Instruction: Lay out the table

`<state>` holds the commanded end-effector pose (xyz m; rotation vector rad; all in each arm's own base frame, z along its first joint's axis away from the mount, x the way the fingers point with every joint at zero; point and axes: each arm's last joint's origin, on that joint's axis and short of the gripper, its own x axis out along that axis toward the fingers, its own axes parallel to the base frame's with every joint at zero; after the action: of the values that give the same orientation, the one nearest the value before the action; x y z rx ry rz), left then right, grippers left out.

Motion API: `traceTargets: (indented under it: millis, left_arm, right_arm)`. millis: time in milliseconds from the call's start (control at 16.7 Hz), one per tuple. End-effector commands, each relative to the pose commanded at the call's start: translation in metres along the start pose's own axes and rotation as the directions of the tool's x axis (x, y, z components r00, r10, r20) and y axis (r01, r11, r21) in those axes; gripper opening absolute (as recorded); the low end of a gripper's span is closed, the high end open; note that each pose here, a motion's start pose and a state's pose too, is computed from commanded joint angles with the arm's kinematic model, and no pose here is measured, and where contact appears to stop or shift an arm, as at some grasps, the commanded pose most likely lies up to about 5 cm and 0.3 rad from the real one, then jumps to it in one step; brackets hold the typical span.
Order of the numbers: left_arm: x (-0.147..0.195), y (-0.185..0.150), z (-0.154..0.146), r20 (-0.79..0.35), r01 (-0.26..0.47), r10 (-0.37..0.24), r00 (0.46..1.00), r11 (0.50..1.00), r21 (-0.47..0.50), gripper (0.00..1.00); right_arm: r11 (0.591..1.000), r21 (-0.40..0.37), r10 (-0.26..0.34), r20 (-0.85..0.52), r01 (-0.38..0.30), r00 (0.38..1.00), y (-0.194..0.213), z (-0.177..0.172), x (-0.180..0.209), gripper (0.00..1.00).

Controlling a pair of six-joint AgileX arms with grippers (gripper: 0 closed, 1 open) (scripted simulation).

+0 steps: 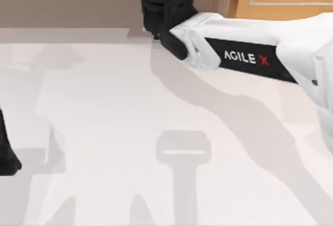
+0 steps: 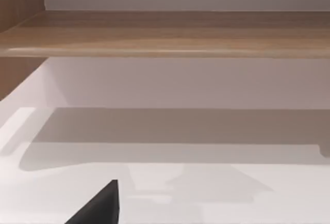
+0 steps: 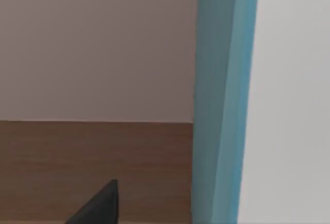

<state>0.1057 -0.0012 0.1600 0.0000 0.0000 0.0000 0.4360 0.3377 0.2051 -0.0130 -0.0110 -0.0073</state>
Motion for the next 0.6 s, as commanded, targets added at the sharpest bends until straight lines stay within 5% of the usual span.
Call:
traceTargets:
  millis: [60,600]
  left_arm:
    - [0.0000,0.0000,0.0000,0.000,0.000,0.000,1.000,1.000,0.000,1.00]
    - [0.0000,0.0000,0.0000,0.000,0.000,0.000,1.000,1.000,0.000,1.00]
  right_arm:
    - [1.000,0.000,0.000,0.000,0.000,1.000,0.0000,0.0000,0.0000,1.00]
    - [1.000,0.000,0.000,0.000,0.000,1.000,0.0000,0.0000,0.0000,0.32]
